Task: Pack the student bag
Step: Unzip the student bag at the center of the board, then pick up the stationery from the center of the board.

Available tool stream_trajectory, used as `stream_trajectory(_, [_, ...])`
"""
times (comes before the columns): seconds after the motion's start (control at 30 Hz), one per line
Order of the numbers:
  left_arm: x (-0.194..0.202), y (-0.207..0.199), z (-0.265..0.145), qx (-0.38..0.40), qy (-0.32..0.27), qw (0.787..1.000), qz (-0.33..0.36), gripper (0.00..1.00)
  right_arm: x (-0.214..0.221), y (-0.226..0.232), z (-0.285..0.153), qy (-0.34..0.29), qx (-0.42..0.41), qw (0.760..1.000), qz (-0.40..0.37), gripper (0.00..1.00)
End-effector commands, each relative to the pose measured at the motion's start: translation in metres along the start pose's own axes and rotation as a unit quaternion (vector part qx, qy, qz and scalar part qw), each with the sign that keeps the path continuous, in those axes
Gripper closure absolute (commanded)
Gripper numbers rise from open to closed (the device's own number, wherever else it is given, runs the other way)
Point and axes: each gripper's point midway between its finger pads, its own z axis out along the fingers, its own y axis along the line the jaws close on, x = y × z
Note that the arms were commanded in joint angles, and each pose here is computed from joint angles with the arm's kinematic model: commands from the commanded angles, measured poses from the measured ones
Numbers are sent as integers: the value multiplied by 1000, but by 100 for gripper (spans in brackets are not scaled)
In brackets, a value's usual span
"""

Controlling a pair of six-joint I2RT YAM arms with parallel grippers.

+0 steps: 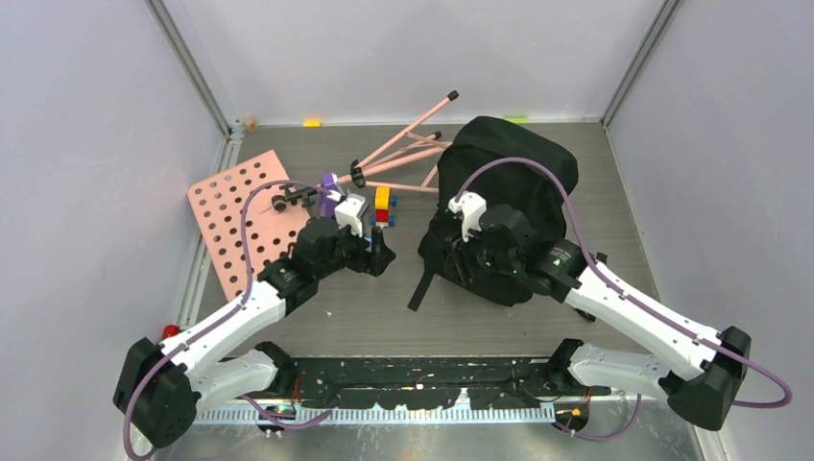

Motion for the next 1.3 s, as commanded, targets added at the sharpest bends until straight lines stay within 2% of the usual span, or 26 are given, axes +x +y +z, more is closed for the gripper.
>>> stream_trajectory(0.0, [7,21,9,-43,25,998,38,24,-42,17,-25,-80,-35,996,10,53])
stream_trajectory(0.17, [19,39,22,-74,58,993,76,19,-56,18,-40,-112,-35,993,17,52])
stream_trajectory(0.4, [38,87,16,-191,115,969,110,15,-62,10,-57,-147,-17,989,17,41])
stream_trajectory(0.63, [46,99,32,-202,134,963,120,11,-64,11,-54,-160,-20,987,24,37])
stream_trajectory(0.93, [46,116,42,-254,141,955,66,6,-63,12,-54,-165,-23,985,38,36])
stream_trajectory(1.03, [50,117,42,-261,150,952,55,7,-61,11,-54,-165,-23,985,41,36])
stream_trajectory(1.27, [63,114,44,-255,158,953,25,23,-63,10,-56,-169,-20,984,42,36])
